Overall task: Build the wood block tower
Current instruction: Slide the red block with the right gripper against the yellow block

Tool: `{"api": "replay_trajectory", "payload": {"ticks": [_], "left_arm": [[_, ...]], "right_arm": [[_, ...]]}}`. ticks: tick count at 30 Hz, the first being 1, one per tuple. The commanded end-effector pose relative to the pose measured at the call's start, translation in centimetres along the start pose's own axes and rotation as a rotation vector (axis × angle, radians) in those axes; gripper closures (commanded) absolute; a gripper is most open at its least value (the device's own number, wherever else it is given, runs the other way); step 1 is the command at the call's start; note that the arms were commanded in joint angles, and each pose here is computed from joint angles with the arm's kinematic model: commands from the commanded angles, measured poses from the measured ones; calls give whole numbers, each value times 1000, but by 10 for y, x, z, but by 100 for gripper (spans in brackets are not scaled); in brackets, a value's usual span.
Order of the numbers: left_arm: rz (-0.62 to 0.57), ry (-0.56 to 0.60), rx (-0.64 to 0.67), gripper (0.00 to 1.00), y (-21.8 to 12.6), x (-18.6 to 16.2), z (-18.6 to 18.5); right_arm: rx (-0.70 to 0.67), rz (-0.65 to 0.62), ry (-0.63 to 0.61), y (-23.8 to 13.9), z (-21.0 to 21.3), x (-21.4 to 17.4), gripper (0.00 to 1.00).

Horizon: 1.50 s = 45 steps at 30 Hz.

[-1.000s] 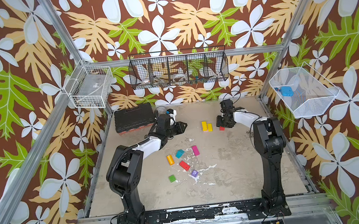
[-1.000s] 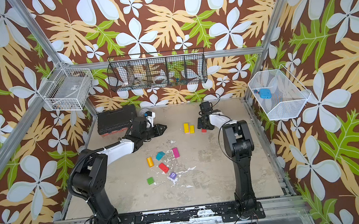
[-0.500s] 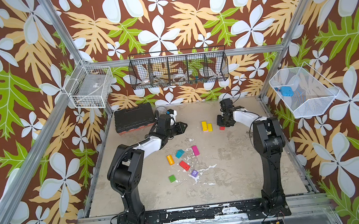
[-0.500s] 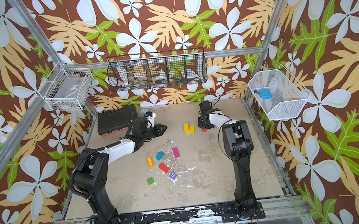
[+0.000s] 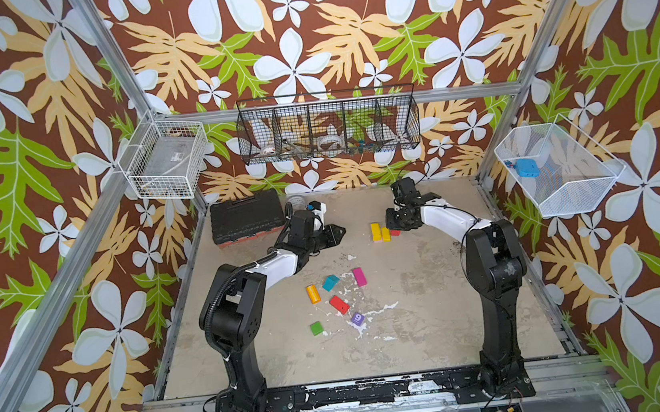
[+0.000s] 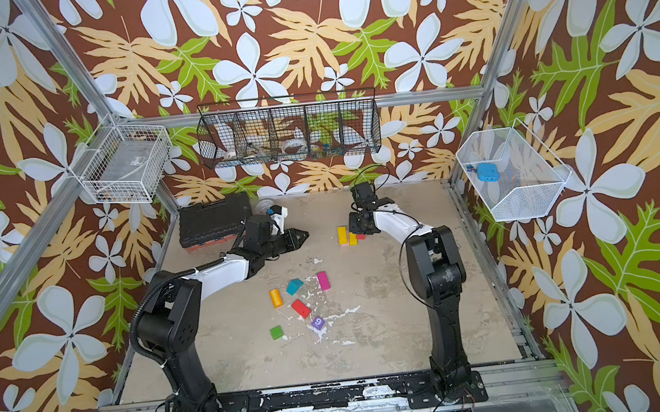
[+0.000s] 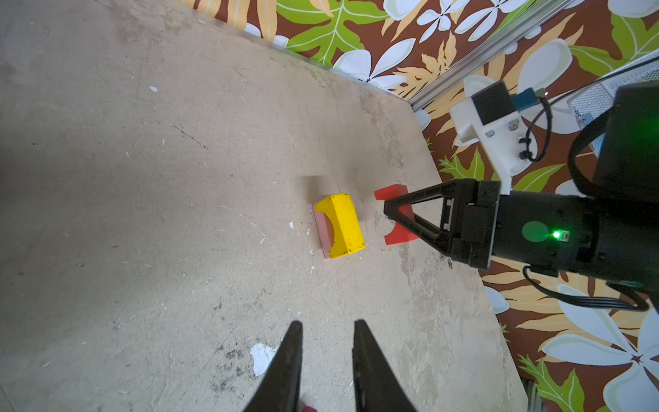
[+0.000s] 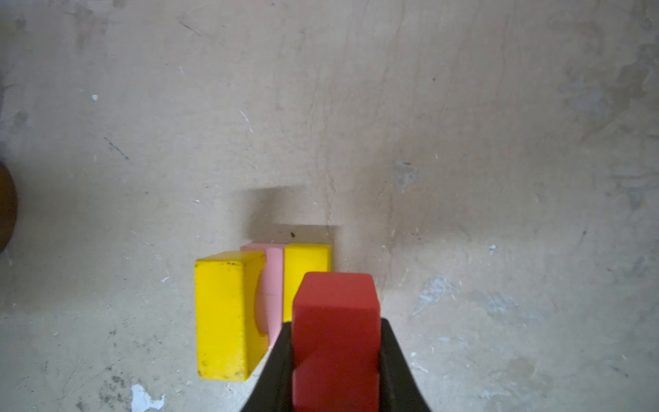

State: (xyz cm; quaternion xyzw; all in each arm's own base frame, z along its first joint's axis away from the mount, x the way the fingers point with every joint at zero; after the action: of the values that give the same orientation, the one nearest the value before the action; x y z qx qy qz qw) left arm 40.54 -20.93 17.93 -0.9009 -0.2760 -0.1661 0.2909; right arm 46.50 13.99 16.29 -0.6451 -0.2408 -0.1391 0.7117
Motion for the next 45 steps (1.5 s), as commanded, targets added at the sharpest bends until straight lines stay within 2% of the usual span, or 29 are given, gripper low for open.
{"api": "replay_trajectory", "payload": {"ticks": [1, 21, 41, 45], "left_arm": [[-16, 12, -28, 73, -3, 4, -5], [-22, 17, -29, 73, -7, 3, -6], [-16, 15, -33, 73, -6, 3, -6], [-15, 13, -32, 73, -5, 3, -5]], "right_arm": [[9, 4, 10, 1, 6, 3, 89], [-9, 65, -7, 29, 13, 2, 88], [-15, 75, -22, 32, 14, 0, 79], [-16, 75, -22, 32, 14, 0, 73]]}}
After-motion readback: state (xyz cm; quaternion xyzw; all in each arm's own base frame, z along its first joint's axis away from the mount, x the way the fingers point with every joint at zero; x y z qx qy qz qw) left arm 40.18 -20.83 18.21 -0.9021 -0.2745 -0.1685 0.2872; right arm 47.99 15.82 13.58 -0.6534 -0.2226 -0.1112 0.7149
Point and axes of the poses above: each gripper's point midway between its finger pads, its own y axis out along the fingers, its own z axis along the line the jaws close on, x = y × z, the point moved 9 cm from there along -y, back along the fingers, and after that the axes turned 14 degrees about -y, right-handed, at the moved point
